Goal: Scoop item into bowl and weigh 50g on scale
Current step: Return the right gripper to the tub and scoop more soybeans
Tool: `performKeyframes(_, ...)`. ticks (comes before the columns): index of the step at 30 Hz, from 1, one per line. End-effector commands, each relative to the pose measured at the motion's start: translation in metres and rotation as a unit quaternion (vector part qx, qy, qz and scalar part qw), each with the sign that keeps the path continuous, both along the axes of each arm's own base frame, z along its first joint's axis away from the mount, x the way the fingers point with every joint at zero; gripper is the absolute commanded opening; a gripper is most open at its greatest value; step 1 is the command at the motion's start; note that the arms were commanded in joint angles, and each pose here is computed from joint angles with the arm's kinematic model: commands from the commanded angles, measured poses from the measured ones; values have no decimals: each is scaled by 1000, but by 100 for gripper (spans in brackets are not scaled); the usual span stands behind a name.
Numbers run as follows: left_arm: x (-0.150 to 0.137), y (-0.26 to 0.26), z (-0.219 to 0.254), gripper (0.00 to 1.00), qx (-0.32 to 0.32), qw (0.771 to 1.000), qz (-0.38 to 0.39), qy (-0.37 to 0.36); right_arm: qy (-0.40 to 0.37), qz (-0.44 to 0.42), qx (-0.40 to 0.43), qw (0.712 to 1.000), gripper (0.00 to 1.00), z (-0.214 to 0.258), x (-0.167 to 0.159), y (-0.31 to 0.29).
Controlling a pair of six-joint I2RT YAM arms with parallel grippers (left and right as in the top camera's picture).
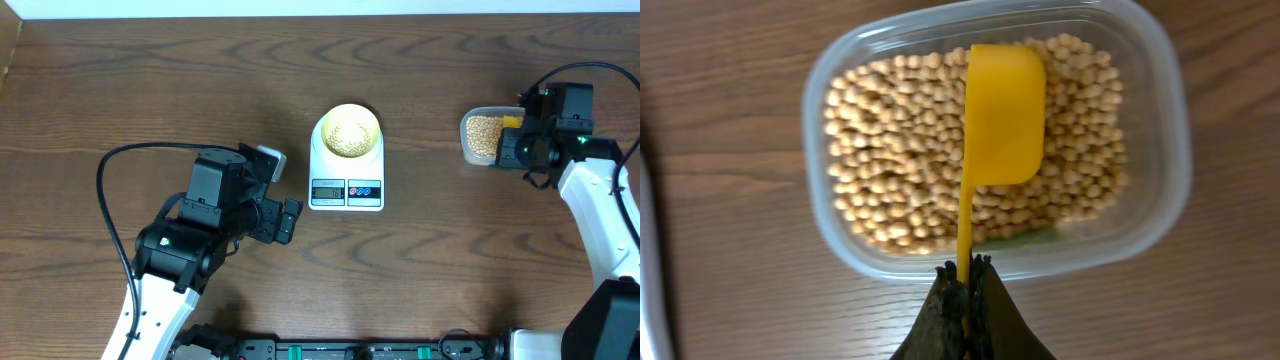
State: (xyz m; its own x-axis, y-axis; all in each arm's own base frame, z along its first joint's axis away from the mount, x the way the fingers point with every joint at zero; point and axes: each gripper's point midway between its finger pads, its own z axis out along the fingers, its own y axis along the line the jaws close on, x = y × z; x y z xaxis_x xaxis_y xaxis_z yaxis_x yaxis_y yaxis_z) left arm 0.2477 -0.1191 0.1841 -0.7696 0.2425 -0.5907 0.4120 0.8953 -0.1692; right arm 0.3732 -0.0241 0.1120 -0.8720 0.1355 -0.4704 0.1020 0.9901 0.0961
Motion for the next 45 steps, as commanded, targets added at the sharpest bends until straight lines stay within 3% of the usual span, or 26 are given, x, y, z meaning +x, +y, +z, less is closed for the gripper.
performKeyframes(1, 0, 1, -2, 93, 5, 1000, 1, 0, 0, 17, 63, 998, 1, -1, 0, 16)
performKeyframes(12, 0, 1, -2, 94, 5, 1000, 1, 0, -16, -3, 211, 977, 1, 15, -7, 6)
performKeyframes(21, 0, 1, -2, 93, 5, 1000, 1, 0, -26, -14, 286, 958, 1, 24, -16, -2)
performKeyframes(30, 0, 1, -2, 93, 5, 1000, 1, 0, -23, -16, 307, 951, 1, 5, -24, 3)
performKeyframes(45, 0, 1, -2, 93, 5, 1000, 1, 0, -65, -57, 388, 918, 1, 26, -28, -26)
